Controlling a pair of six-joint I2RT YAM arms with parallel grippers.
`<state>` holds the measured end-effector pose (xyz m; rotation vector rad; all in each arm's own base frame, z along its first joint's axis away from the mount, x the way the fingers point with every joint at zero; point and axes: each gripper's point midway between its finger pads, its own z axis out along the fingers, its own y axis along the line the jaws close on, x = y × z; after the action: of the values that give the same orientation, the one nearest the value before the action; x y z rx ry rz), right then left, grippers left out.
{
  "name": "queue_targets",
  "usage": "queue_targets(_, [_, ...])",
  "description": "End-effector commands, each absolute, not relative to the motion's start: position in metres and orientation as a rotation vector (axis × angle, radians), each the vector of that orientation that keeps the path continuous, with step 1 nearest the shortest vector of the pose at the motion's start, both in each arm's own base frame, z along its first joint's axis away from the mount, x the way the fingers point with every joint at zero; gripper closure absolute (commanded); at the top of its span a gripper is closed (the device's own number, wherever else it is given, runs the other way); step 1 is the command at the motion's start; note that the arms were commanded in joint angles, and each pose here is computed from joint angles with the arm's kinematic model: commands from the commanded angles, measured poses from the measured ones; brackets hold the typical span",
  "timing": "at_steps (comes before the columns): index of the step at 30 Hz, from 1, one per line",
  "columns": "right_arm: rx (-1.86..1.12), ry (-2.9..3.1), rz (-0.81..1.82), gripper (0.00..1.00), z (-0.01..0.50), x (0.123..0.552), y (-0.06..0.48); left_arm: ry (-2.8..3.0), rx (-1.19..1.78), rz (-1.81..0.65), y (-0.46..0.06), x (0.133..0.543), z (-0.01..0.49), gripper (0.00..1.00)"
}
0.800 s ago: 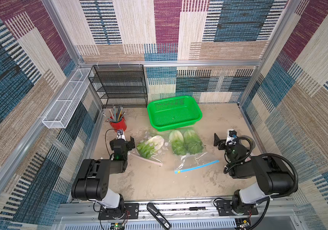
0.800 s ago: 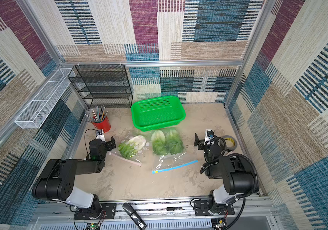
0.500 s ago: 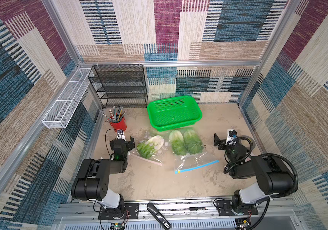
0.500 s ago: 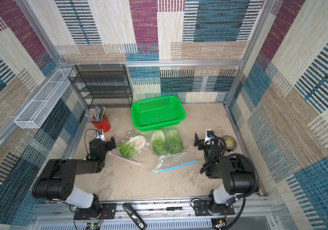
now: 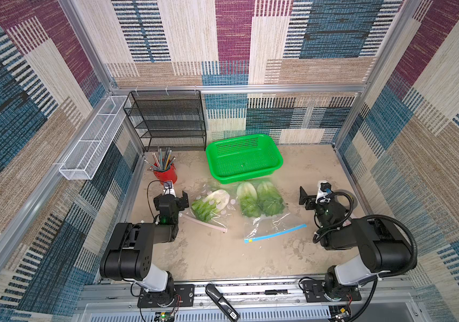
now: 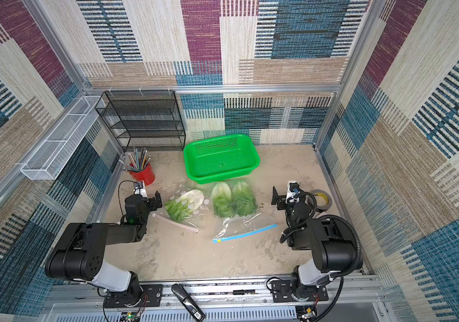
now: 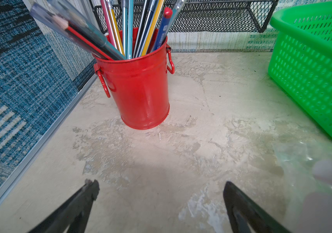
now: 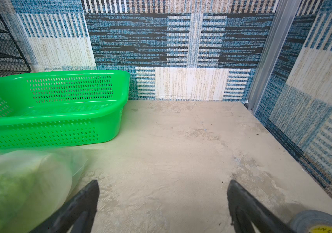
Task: Open the zip-top bag and take out the chinese cabbages
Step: Adjust the zipper food storage bag at the center of the board.
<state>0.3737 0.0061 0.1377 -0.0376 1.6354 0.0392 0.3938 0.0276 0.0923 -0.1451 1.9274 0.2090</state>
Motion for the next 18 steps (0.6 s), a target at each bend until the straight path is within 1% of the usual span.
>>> queue_targets(1, [-0.040,1.610,0.048,0.01,0.144,0.374,0.007,1.916,-0.121,0.190,0.025,0.397,0.097,0.01])
queue_targets(4, [-0.054,1.606,0.051,0.01,0.152,0.378,0.009,1.925,-0.089,0.164,0.021,0.400,0.103,0.01])
queue_targets(6, [-0.052,1.627,0.055,0.01,0.165,0.379,0.009,1.940,-0.099,0.176,0.023,0.399,0.122,0.01])
queue_targets(9, [-0.062,1.531,0.068,0.01,0.208,0.364,0.012,1.952,-0.151,0.163,0.025,0.392,0.156,0.01])
queue_targets(14, [-0.155,1.443,0.158,0.01,0.263,0.337,0.038,1.846,-0.100,0.034,-0.007,0.381,0.206,0.01])
queue_targets(18, [-0.255,1.402,0.192,0.02,0.284,0.311,0.070,1.817,0.049,0.048,-0.048,0.373,0.224,0.01])
